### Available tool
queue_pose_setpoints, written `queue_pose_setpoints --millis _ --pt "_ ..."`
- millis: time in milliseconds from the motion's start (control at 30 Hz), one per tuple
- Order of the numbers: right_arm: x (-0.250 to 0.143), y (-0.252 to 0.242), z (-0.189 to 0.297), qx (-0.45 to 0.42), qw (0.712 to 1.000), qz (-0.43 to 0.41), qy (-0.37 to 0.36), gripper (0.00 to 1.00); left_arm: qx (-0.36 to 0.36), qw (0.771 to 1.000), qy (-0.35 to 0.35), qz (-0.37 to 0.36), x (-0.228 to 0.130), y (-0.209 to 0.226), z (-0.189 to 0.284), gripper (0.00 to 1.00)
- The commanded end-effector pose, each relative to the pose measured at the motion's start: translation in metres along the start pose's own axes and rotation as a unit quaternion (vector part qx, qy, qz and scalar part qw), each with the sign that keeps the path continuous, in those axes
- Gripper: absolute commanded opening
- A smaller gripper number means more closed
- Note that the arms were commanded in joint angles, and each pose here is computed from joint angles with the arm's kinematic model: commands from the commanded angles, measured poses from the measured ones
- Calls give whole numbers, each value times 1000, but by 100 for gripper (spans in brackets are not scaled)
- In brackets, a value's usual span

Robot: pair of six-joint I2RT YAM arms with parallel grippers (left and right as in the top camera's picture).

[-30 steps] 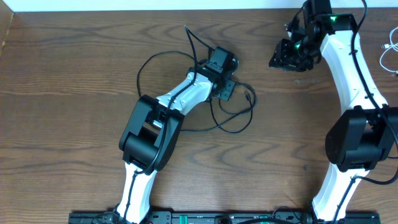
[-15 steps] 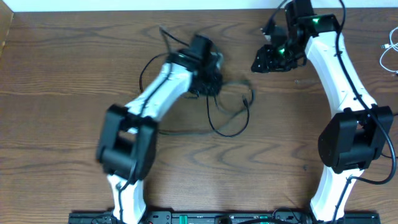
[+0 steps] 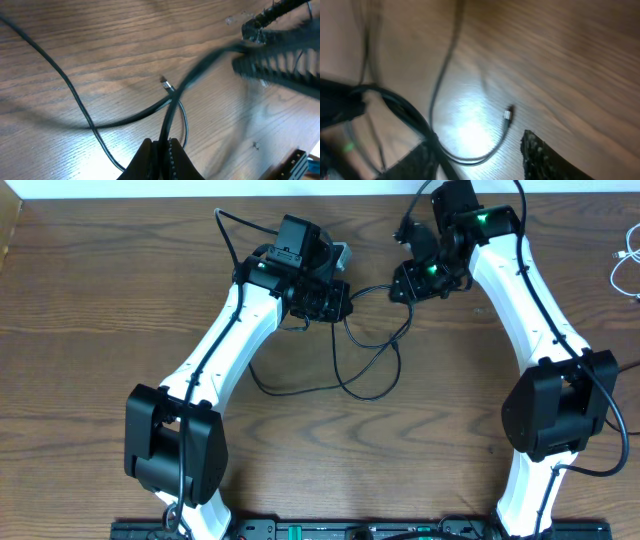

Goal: Untangle cables

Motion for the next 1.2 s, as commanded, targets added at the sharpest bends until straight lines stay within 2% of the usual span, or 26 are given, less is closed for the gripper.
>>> queue_pose_setpoints --millis 0,133,233,300,367,433,567,867,1000,1167 --pt "-11 -31 7 -139 983 -122 24 40 -22 1000 -15 -6 1 -12 18 7" --pt "-18 -44 7 -153 976 -154 27 37 -34 998 -53 -16 2 -25 51 7" --pt "-11 -27 3 -56 994 -97 6 33 -39 995 -84 -21 4 -29 77 8" --pt "-1 -8 11 22 999 -35 -26 38 -39 995 -89 -17 5 -28 81 8" --pt "5 3 25 55 997 -10 -54 42 -37 995 -87 -10 5 -25 80 8" --pt "8 7 43 51 996 -1 -79 46 -35 996 -86 -9 6 -24 79 7" --pt "11 15 73 34 992 16 -119 59 -31 996 -88 -8 6 -23 78 8" --pt "12 20 79 36 990 37 -129 64 -31 996 -88 -7 6 -23 78 7" --pt "11 0 83 -26 991 -38 -127 67 -30 996 -86 -6 5 -22 78 7" --pt "11 -6 88 -26 988 -71 -137 69 -30 996 -86 -6 5 -22 78 7"
Point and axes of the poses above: each gripper's point midway between its finger pads, its own z axis back along the fingers, its own y axis along the line the jaws close on, x = y × z, the point moved 7 cm from there along z, back along the fingers, and after that the axes turned 10 degrees about z, right-handed, at the moved point
